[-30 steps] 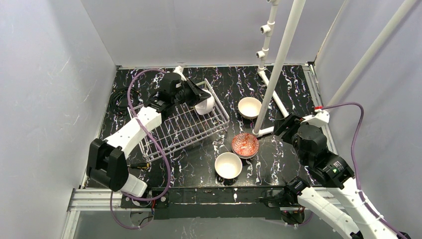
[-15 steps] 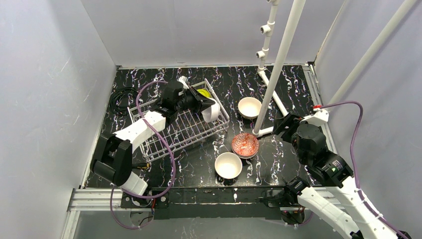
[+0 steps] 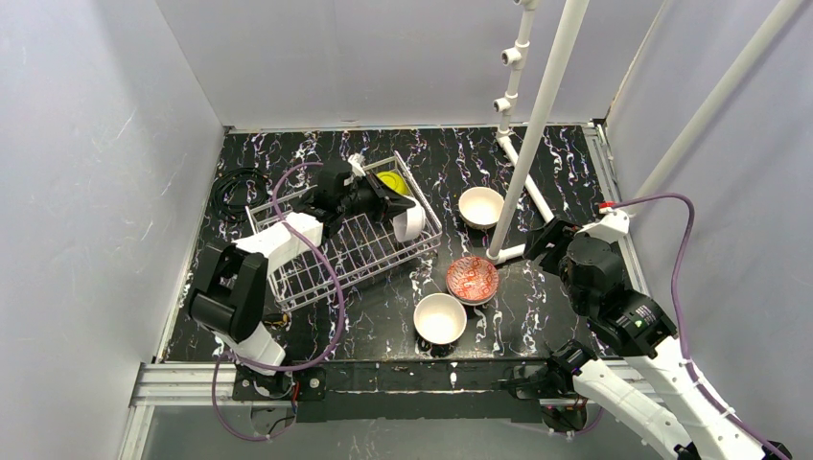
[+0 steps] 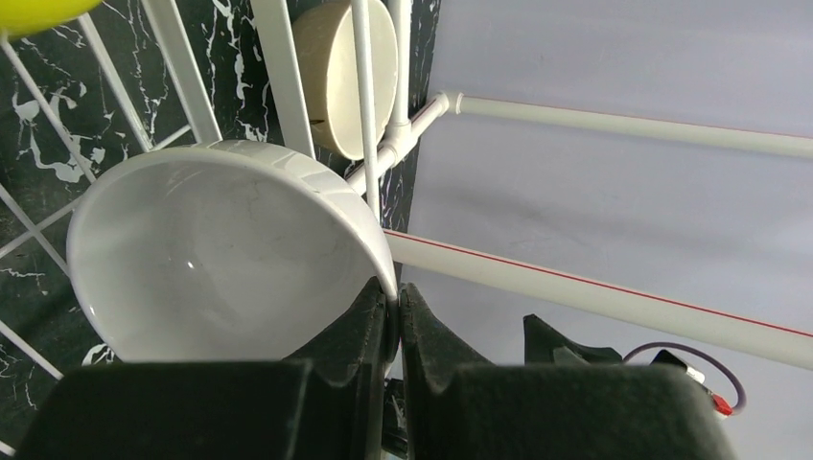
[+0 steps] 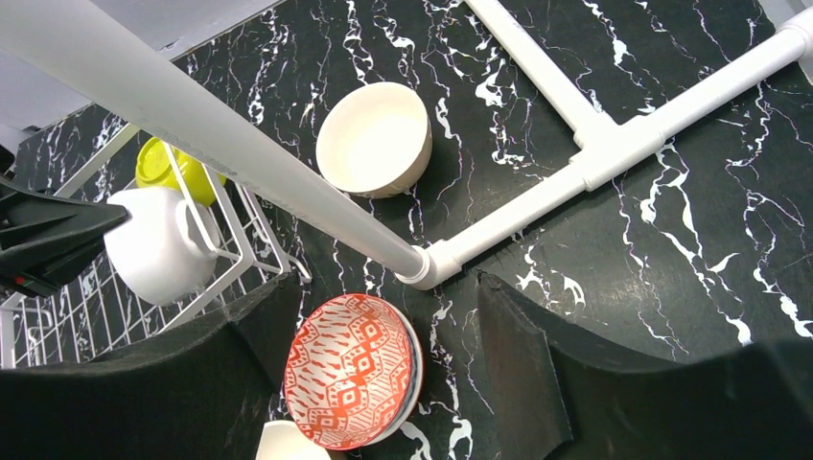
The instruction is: Load the bowls into the dish rack
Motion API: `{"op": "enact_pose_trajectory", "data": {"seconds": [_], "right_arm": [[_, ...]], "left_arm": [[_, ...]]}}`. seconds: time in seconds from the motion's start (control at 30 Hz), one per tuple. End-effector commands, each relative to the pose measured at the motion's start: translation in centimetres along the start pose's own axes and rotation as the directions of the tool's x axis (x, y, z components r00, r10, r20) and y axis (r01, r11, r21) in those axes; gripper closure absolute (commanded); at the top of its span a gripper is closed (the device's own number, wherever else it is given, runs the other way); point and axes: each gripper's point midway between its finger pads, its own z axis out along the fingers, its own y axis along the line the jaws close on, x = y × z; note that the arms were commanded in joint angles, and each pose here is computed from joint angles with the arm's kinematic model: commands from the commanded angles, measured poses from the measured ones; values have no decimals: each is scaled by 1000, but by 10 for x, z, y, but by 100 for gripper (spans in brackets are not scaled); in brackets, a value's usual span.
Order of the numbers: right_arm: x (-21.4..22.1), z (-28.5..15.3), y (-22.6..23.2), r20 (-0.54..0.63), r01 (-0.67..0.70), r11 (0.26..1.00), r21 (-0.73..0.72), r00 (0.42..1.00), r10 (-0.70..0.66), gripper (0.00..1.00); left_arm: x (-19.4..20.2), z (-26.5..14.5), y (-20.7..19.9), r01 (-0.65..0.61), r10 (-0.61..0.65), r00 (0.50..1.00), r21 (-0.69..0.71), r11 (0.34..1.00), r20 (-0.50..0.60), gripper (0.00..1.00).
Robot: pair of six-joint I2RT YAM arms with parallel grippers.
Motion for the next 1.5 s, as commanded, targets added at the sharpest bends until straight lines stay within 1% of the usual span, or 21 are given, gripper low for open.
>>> {"op": "enact_pose_trajectory", "data": {"seconds": [0.0, 0.13, 0.27, 0.63, 0.93, 1.07, 1.17, 1.3, 1.47], "right_arm": [[-9, 1, 3, 33, -17, 1000, 1, 999, 17, 24], [-8, 1, 4, 23, -10, 1000, 6, 1000, 10, 24], [-7, 1, 4, 16, -27, 1000, 5, 1000, 27, 24], [-5, -5, 3, -1, -67, 998, 1, 998, 67, 24], [-1, -5, 8, -22, -92, 996, -21, 996, 91, 24], [0, -5, 10, -26, -92, 995, -25, 995, 92, 24], [-1, -5, 11, -24, -96, 995, -34, 995, 96, 24], [-2, -5, 16, -25, -98, 994, -54, 995, 96, 24], [-1, -4, 18, -31, -94, 994, -59, 995, 92, 24]], "left_arm": [[-4, -5, -33, -72, 75, 997, 109, 991, -21, 100], [-5, -2, -31, -67, 71, 997, 119, 991, -30, 100], [-6, 4, -21, -36, 42, 998, 125, 991, -41, 100], [-16, 14, 10, -66, 64, 998, 137, 988, 20, 100], [-19, 11, 32, 4, -11, 999, 157, 988, 48, 100], [-15, 3, 43, 24, -33, 997, 136, 990, 66, 100], [-10, 0, 59, 68, -74, 995, 89, 994, 70, 100], [-5, -6, 79, 99, -102, 991, 37, 994, 83, 94], [-2, -12, 94, 99, -96, 990, -17, 995, 101, 91]]}}
